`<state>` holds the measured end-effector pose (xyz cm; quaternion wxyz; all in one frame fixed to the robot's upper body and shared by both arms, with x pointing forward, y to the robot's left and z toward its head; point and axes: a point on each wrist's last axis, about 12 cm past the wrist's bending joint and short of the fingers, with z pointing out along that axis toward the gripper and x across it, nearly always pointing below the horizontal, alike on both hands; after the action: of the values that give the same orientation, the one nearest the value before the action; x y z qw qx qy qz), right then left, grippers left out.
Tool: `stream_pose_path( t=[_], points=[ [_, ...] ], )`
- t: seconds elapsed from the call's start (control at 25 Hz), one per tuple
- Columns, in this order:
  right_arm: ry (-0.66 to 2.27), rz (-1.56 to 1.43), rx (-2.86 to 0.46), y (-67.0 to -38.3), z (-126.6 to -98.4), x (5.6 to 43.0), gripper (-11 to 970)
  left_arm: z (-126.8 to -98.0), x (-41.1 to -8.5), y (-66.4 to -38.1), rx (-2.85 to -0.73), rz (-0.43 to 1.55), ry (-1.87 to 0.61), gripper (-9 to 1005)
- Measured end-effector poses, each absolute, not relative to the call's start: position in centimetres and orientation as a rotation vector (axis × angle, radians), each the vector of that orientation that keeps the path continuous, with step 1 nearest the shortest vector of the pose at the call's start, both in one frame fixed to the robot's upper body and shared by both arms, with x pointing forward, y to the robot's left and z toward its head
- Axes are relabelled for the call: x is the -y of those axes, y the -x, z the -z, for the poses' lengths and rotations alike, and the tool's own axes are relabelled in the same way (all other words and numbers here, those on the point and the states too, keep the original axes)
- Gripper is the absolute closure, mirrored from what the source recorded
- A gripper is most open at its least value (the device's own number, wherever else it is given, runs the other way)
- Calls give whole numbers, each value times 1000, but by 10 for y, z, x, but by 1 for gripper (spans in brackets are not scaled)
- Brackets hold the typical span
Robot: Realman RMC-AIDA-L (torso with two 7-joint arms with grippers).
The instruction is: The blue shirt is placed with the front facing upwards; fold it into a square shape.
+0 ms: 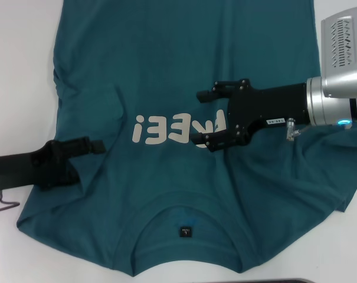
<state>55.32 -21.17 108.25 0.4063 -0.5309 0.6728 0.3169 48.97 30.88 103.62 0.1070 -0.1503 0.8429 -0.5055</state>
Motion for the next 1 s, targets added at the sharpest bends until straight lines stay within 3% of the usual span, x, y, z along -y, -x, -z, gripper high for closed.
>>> stream_pose_path(
  t=[0.56,1.0],
  points=[
    [1339,-799,-1695,-554,-1083,211,90,-1048,-299,-506,-2407,1505,326,153],
    [1336,-796,-1696,-554,-1083,211,91,-1048,-281,-490,-2385,1626,137,154]
  ],
)
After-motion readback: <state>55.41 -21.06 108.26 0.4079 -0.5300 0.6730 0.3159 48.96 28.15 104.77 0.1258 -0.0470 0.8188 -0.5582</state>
